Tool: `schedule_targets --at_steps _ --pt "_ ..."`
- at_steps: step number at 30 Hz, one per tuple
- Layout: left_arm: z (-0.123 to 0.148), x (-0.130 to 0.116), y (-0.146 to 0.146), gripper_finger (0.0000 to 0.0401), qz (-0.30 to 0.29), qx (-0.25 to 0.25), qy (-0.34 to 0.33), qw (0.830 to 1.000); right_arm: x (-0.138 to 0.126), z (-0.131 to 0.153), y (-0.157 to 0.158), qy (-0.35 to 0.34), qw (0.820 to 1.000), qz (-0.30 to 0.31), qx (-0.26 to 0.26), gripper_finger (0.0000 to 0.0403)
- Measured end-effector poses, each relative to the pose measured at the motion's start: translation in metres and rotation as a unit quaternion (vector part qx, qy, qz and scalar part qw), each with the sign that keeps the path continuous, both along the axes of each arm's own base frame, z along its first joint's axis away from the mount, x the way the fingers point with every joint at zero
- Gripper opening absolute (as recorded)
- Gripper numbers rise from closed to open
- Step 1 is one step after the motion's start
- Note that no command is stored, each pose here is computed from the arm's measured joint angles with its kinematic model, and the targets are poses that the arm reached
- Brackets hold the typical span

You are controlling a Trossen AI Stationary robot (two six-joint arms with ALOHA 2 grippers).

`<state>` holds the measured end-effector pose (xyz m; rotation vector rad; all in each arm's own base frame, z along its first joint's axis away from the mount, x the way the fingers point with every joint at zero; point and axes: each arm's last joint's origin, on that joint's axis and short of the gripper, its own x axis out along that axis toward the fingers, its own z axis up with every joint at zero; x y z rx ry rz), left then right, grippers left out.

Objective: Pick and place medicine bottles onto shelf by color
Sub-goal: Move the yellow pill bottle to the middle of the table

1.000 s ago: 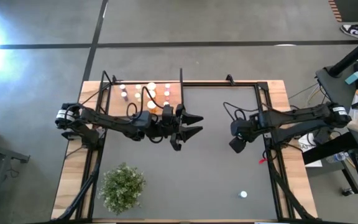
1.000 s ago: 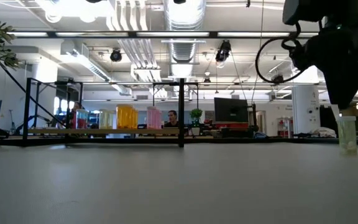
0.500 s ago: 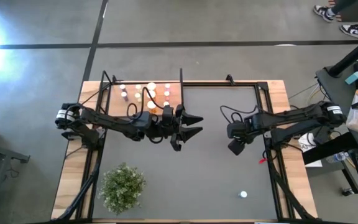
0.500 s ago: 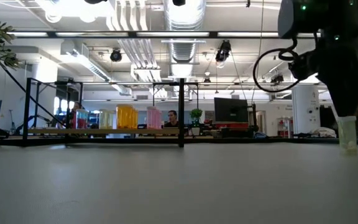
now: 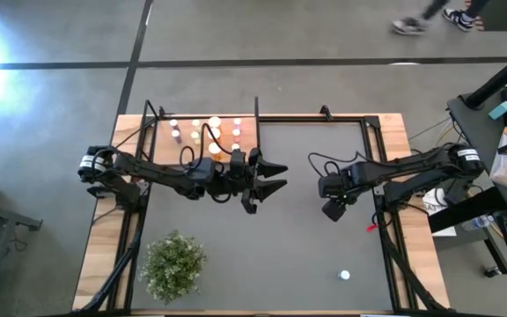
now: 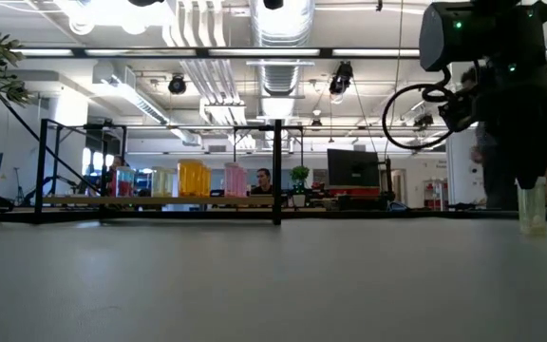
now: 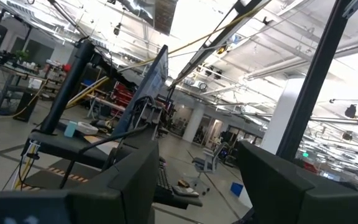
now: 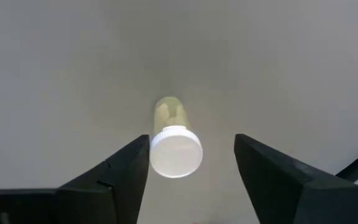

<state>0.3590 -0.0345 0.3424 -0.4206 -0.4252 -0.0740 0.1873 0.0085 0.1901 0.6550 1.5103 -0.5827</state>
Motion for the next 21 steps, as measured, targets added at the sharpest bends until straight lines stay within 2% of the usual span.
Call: schedule_targets --at_steps 13,21 --pt "-0.0013 -0.0001 0.0000 0.0203 0.000 0.001 0.002 1.000 0.0061 -0.0024 0.0090 -0.020 1.000 0.015 0.016 0.0216" --pt "-0.0016 -0.0001 0.0000 0.0203 0.001 0.002 0.003 1.000 0.0074 -0.0024 0.0100 -0.026 0.999 0.015 0.015 0.0148"
